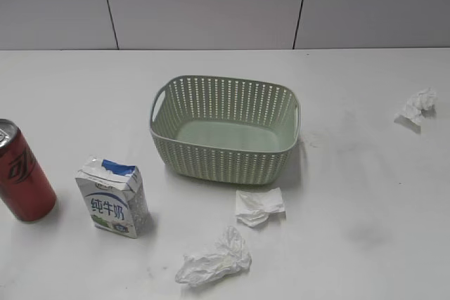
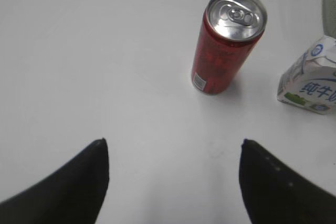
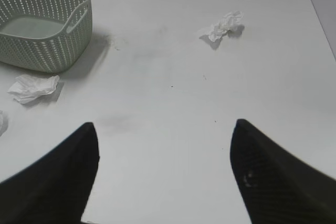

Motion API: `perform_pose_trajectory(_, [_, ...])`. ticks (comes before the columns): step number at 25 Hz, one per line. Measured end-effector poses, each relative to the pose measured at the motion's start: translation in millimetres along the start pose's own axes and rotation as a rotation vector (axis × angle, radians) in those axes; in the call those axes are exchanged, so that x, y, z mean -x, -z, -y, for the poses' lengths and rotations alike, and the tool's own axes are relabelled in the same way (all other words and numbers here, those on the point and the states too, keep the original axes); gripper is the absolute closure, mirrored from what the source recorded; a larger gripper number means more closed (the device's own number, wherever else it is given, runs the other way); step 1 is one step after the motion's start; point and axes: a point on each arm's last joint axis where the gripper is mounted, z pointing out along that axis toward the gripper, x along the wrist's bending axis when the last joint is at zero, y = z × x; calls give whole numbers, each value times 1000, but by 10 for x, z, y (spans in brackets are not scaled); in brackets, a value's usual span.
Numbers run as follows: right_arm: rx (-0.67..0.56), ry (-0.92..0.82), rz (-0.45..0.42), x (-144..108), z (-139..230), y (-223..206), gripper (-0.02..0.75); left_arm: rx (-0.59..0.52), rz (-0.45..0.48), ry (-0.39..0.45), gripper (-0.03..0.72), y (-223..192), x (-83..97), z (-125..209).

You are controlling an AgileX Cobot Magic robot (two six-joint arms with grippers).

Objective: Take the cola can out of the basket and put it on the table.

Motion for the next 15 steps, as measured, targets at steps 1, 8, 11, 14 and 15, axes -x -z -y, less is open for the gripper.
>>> perform_pose_trajectory(1, [0, 0, 0, 0, 0, 0, 148, 29, -8, -7, 99, 14, -5, 66])
perform_pose_trajectory(8, [0, 0, 0, 0, 0, 0, 148, 225, -32, -39, 99, 242, 9, 302])
perform_pose_trajectory(11, [0, 0, 0, 0, 0, 0, 148, 304, -36, -49, 99, 333, 20, 394])
perform_pose_trajectory(14, [0, 0, 0, 0, 0, 0, 148, 375, -38, -58, 99, 408, 30, 490])
perform_pose_trajectory(15, [0, 0, 0, 0, 0, 0, 148, 386, -38, -59, 99, 420, 32, 505])
